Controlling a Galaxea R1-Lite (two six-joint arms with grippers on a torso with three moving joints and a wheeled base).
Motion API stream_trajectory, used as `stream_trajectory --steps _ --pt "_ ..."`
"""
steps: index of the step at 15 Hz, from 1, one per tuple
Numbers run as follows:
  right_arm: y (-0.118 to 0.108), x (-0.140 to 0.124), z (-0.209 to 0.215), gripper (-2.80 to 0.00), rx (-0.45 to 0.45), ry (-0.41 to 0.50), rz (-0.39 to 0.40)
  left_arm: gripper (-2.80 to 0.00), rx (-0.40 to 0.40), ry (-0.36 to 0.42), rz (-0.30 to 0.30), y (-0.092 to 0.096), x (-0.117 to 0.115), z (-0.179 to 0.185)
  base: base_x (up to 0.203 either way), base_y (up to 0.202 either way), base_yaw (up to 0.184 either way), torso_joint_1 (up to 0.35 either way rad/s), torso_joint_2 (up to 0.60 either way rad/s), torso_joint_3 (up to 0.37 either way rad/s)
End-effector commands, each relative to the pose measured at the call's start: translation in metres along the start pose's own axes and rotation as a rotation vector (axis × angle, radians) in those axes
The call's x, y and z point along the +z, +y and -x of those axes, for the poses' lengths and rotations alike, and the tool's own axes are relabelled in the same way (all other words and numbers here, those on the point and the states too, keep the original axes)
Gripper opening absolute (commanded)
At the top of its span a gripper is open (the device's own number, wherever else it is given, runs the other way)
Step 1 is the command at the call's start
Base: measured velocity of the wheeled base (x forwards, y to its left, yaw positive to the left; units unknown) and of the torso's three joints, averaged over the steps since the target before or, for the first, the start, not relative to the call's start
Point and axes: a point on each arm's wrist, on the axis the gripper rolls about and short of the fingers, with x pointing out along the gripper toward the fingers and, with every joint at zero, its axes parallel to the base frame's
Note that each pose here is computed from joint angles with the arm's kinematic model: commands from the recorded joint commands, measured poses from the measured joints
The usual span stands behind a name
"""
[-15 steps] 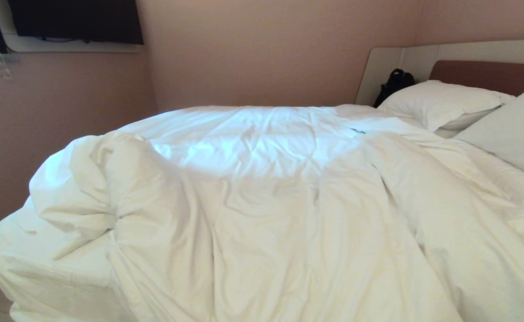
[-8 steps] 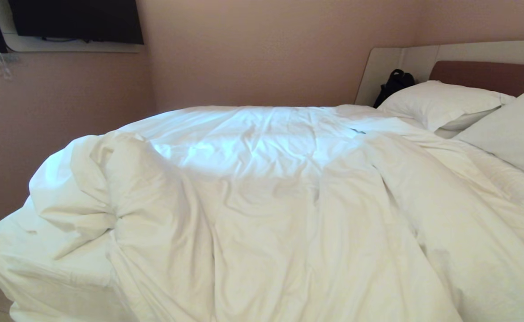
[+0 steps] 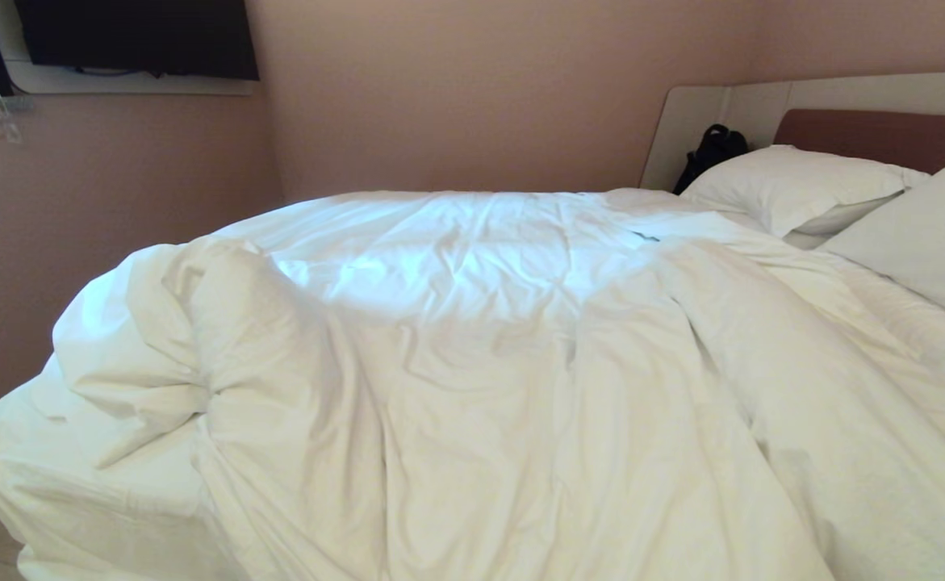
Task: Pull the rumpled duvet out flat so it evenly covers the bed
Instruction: Flatten the corners of the folded blanket
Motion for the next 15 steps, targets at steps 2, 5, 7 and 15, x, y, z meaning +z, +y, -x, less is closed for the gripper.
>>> stream_trajectory --steps 2,5,7,15 --pt "-0.041 -0.009 -0.07 0.0 -0.126 0.139 -0.077 -2.8 0.0 0.0 -0.001 0.0 0.0 0.0 0.0 0.0 0.0 0.0 0.0 0.0" --pt "-0.059 -0.01 -0.097 0.0 -0.126 0.174 -0.018 -2.8 0.0 0.0 0.0 0.0 0.0 0.0 0.0 0.0 0.0 0.0 0.0 0.0" --pt "-0.072 -0.012 -0.113 0.0 -0.131 0.195 -0.02 -2.8 0.0 0.0 -0.001 0.0 0.0 0.0 0.0 0.0 0.0 0.0 0.0 0.0" --pt "-0.117 -0.043 -0.152 -2.14 -0.056 0.323 -0.057 -2.8 0.0 0.0 0.0 0.0 0.0 0.0 0.0 0.0 0.0 0.0 0.0 0.0"
